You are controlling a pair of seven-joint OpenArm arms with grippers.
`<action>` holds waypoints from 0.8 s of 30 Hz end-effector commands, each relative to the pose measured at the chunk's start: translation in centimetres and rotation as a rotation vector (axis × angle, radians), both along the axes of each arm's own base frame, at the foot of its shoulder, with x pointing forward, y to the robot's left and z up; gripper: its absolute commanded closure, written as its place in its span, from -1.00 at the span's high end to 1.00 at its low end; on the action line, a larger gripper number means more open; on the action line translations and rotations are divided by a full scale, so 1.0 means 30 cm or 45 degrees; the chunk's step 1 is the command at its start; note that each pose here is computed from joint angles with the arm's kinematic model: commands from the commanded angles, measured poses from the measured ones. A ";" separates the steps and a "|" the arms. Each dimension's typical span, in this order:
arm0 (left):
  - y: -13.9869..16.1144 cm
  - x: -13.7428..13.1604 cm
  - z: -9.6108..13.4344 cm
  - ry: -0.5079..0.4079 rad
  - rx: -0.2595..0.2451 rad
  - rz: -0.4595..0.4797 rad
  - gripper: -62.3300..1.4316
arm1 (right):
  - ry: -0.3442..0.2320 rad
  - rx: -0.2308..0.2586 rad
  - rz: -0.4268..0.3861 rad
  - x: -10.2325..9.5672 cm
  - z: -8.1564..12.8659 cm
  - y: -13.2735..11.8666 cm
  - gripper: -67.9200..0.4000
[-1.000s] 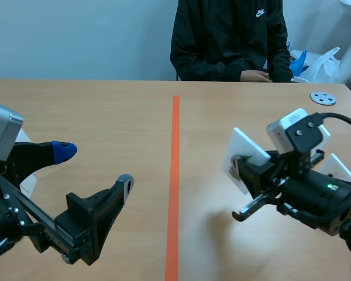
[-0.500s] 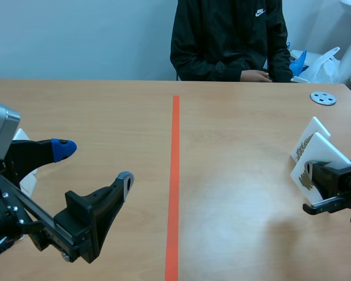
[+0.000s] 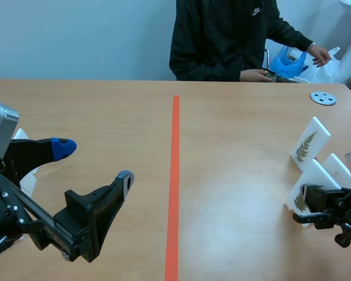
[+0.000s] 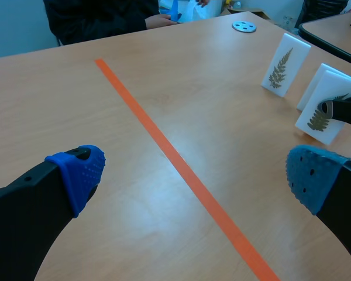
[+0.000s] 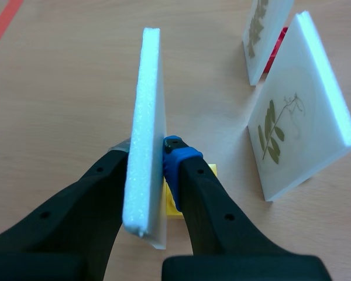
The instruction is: Sort the leaf by its shape. The table is split by an orange tape line. A compound leaf with several leaflets goes to the left side, a simple leaf with one blade goes to the right side. Return to the home posture when a red brick is placed on the table.
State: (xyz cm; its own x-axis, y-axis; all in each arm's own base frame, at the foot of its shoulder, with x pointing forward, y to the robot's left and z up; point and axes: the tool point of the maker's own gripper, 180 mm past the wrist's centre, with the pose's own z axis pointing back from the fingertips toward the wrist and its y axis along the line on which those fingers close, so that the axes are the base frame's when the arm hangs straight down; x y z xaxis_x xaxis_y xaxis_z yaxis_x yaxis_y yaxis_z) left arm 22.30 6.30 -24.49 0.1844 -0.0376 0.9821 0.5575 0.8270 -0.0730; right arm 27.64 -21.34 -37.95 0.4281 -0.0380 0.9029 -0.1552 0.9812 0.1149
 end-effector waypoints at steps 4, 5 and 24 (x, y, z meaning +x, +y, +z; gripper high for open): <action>-0.010 -0.003 0.030 -0.031 -0.025 -0.009 1.00 | -0.058 0.005 -0.011 0.031 0.021 -0.004 -0.96; -0.010 -0.003 0.030 -0.031 -0.025 -0.009 1.00 | -0.059 0.007 -0.013 0.030 0.020 -0.005 -0.96; -0.010 -0.002 0.039 -0.046 -0.036 -0.008 1.00 | -0.120 -0.001 -0.042 0.042 0.060 -0.041 -0.34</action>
State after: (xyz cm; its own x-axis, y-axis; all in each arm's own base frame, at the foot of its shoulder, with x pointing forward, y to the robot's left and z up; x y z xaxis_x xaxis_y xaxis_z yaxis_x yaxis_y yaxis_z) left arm 22.35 6.28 -24.22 0.1724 -0.0290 0.9846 0.5573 0.8271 -0.0732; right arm 27.81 -21.71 -38.25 0.4046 -0.0605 0.9125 -0.1317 0.9836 0.1236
